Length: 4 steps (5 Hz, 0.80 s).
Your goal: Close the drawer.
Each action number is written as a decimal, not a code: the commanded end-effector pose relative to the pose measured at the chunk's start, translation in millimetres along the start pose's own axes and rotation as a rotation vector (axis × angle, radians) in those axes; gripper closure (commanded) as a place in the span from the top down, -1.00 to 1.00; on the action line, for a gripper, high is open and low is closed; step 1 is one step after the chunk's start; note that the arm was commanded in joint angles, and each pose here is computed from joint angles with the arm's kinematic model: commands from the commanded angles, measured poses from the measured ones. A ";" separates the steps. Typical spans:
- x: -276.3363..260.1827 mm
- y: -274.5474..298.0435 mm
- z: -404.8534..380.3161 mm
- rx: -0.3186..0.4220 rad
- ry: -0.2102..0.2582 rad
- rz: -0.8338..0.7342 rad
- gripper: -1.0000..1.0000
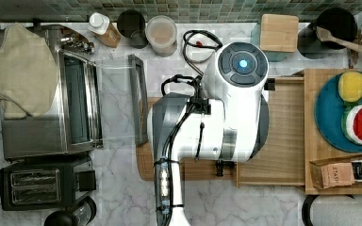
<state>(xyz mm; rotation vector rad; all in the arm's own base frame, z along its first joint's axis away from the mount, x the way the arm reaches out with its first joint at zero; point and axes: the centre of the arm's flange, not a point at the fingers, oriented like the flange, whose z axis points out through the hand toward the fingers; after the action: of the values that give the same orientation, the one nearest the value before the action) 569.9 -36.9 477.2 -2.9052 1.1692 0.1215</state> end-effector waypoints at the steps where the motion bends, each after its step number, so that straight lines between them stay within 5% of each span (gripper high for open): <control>1: -0.4 -0.4 0.4 0.006 -0.005 0.002 -1.00; 2: 16.5 1.5 20.4 0.033 -0.038 -0.009 -1.00; 3: 3.2 -3.4 38.6 0.028 -0.022 -0.102 -1.00; 4: -14.5 -6.0 57.7 0.019 -0.041 -0.282 -1.00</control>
<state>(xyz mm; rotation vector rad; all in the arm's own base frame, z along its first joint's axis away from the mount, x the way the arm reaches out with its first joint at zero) 577.8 -40.2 424.5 -3.0025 0.8560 0.0915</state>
